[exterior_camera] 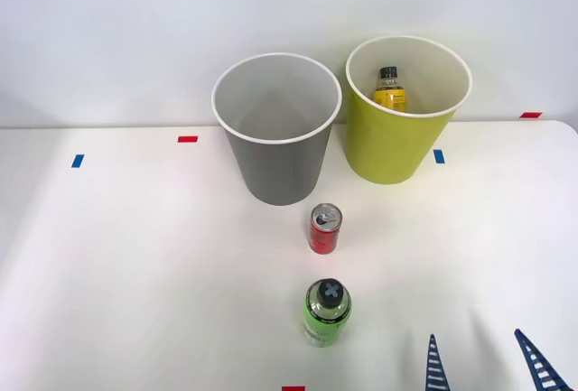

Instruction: Put cans in the gray bin, plastic bottles in the light green bin

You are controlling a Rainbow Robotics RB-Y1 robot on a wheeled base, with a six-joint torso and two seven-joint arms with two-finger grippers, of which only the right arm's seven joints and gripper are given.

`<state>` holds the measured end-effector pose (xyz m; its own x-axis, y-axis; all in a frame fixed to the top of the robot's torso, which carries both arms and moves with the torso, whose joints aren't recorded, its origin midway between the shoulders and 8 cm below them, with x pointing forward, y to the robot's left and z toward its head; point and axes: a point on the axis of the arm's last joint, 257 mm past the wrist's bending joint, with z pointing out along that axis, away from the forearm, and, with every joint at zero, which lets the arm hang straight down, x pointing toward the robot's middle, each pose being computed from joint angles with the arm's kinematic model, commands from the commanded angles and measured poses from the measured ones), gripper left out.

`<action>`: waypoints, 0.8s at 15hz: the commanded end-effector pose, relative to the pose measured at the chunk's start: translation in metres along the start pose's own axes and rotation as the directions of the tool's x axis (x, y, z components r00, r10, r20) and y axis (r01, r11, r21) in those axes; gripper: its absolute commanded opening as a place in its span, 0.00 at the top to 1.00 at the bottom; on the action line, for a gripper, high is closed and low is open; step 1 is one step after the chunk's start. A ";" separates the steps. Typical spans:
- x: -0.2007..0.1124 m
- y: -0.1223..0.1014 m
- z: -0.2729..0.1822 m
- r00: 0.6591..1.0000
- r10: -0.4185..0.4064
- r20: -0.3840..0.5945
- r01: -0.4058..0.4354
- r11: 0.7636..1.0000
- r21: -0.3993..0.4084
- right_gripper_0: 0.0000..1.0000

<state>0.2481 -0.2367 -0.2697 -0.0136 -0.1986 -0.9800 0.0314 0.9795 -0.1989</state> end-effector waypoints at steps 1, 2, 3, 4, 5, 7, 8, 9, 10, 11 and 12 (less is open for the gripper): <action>0.007 0.011 -0.013 1.000 -0.007 -0.031 0.006 0.999 -0.034 0.00; 0.009 0.014 -0.016 0.999 -0.013 -0.039 0.011 0.999 -0.040 0.00; 0.010 0.019 -0.020 0.999 -0.013 -0.048 0.011 0.999 -0.049 0.00; 0.011 0.022 -0.023 0.998 -0.014 -0.055 0.011 0.998 -0.055 0.00; 0.013 0.025 -0.026 0.998 -0.011 -0.062 0.007 0.998 -0.062 0.00; 0.013 0.029 -0.028 0.998 -0.008 -0.065 0.004 0.998 -0.068 0.00; 0.011 0.030 -0.029 0.998 -0.003 -0.059 -0.001 0.998 -0.070 0.00; 0.007 0.032 -0.028 0.999 0.006 -0.044 -0.009 0.998 -0.068 0.00; 0.004 0.034 -0.028 0.999 0.012 -0.034 -0.014 0.997 -0.070 0.00; 0.001 0.036 -0.028 0.999 0.019 -0.027 -0.021 0.997 -0.071 0.00; 0.001 0.036 -0.028 0.999 0.022 -0.025 -0.024 0.997 -0.070 0.00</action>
<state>0.2209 -0.2015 -0.2786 -0.0424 -0.1811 -0.9826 -0.0390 0.9830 -0.1795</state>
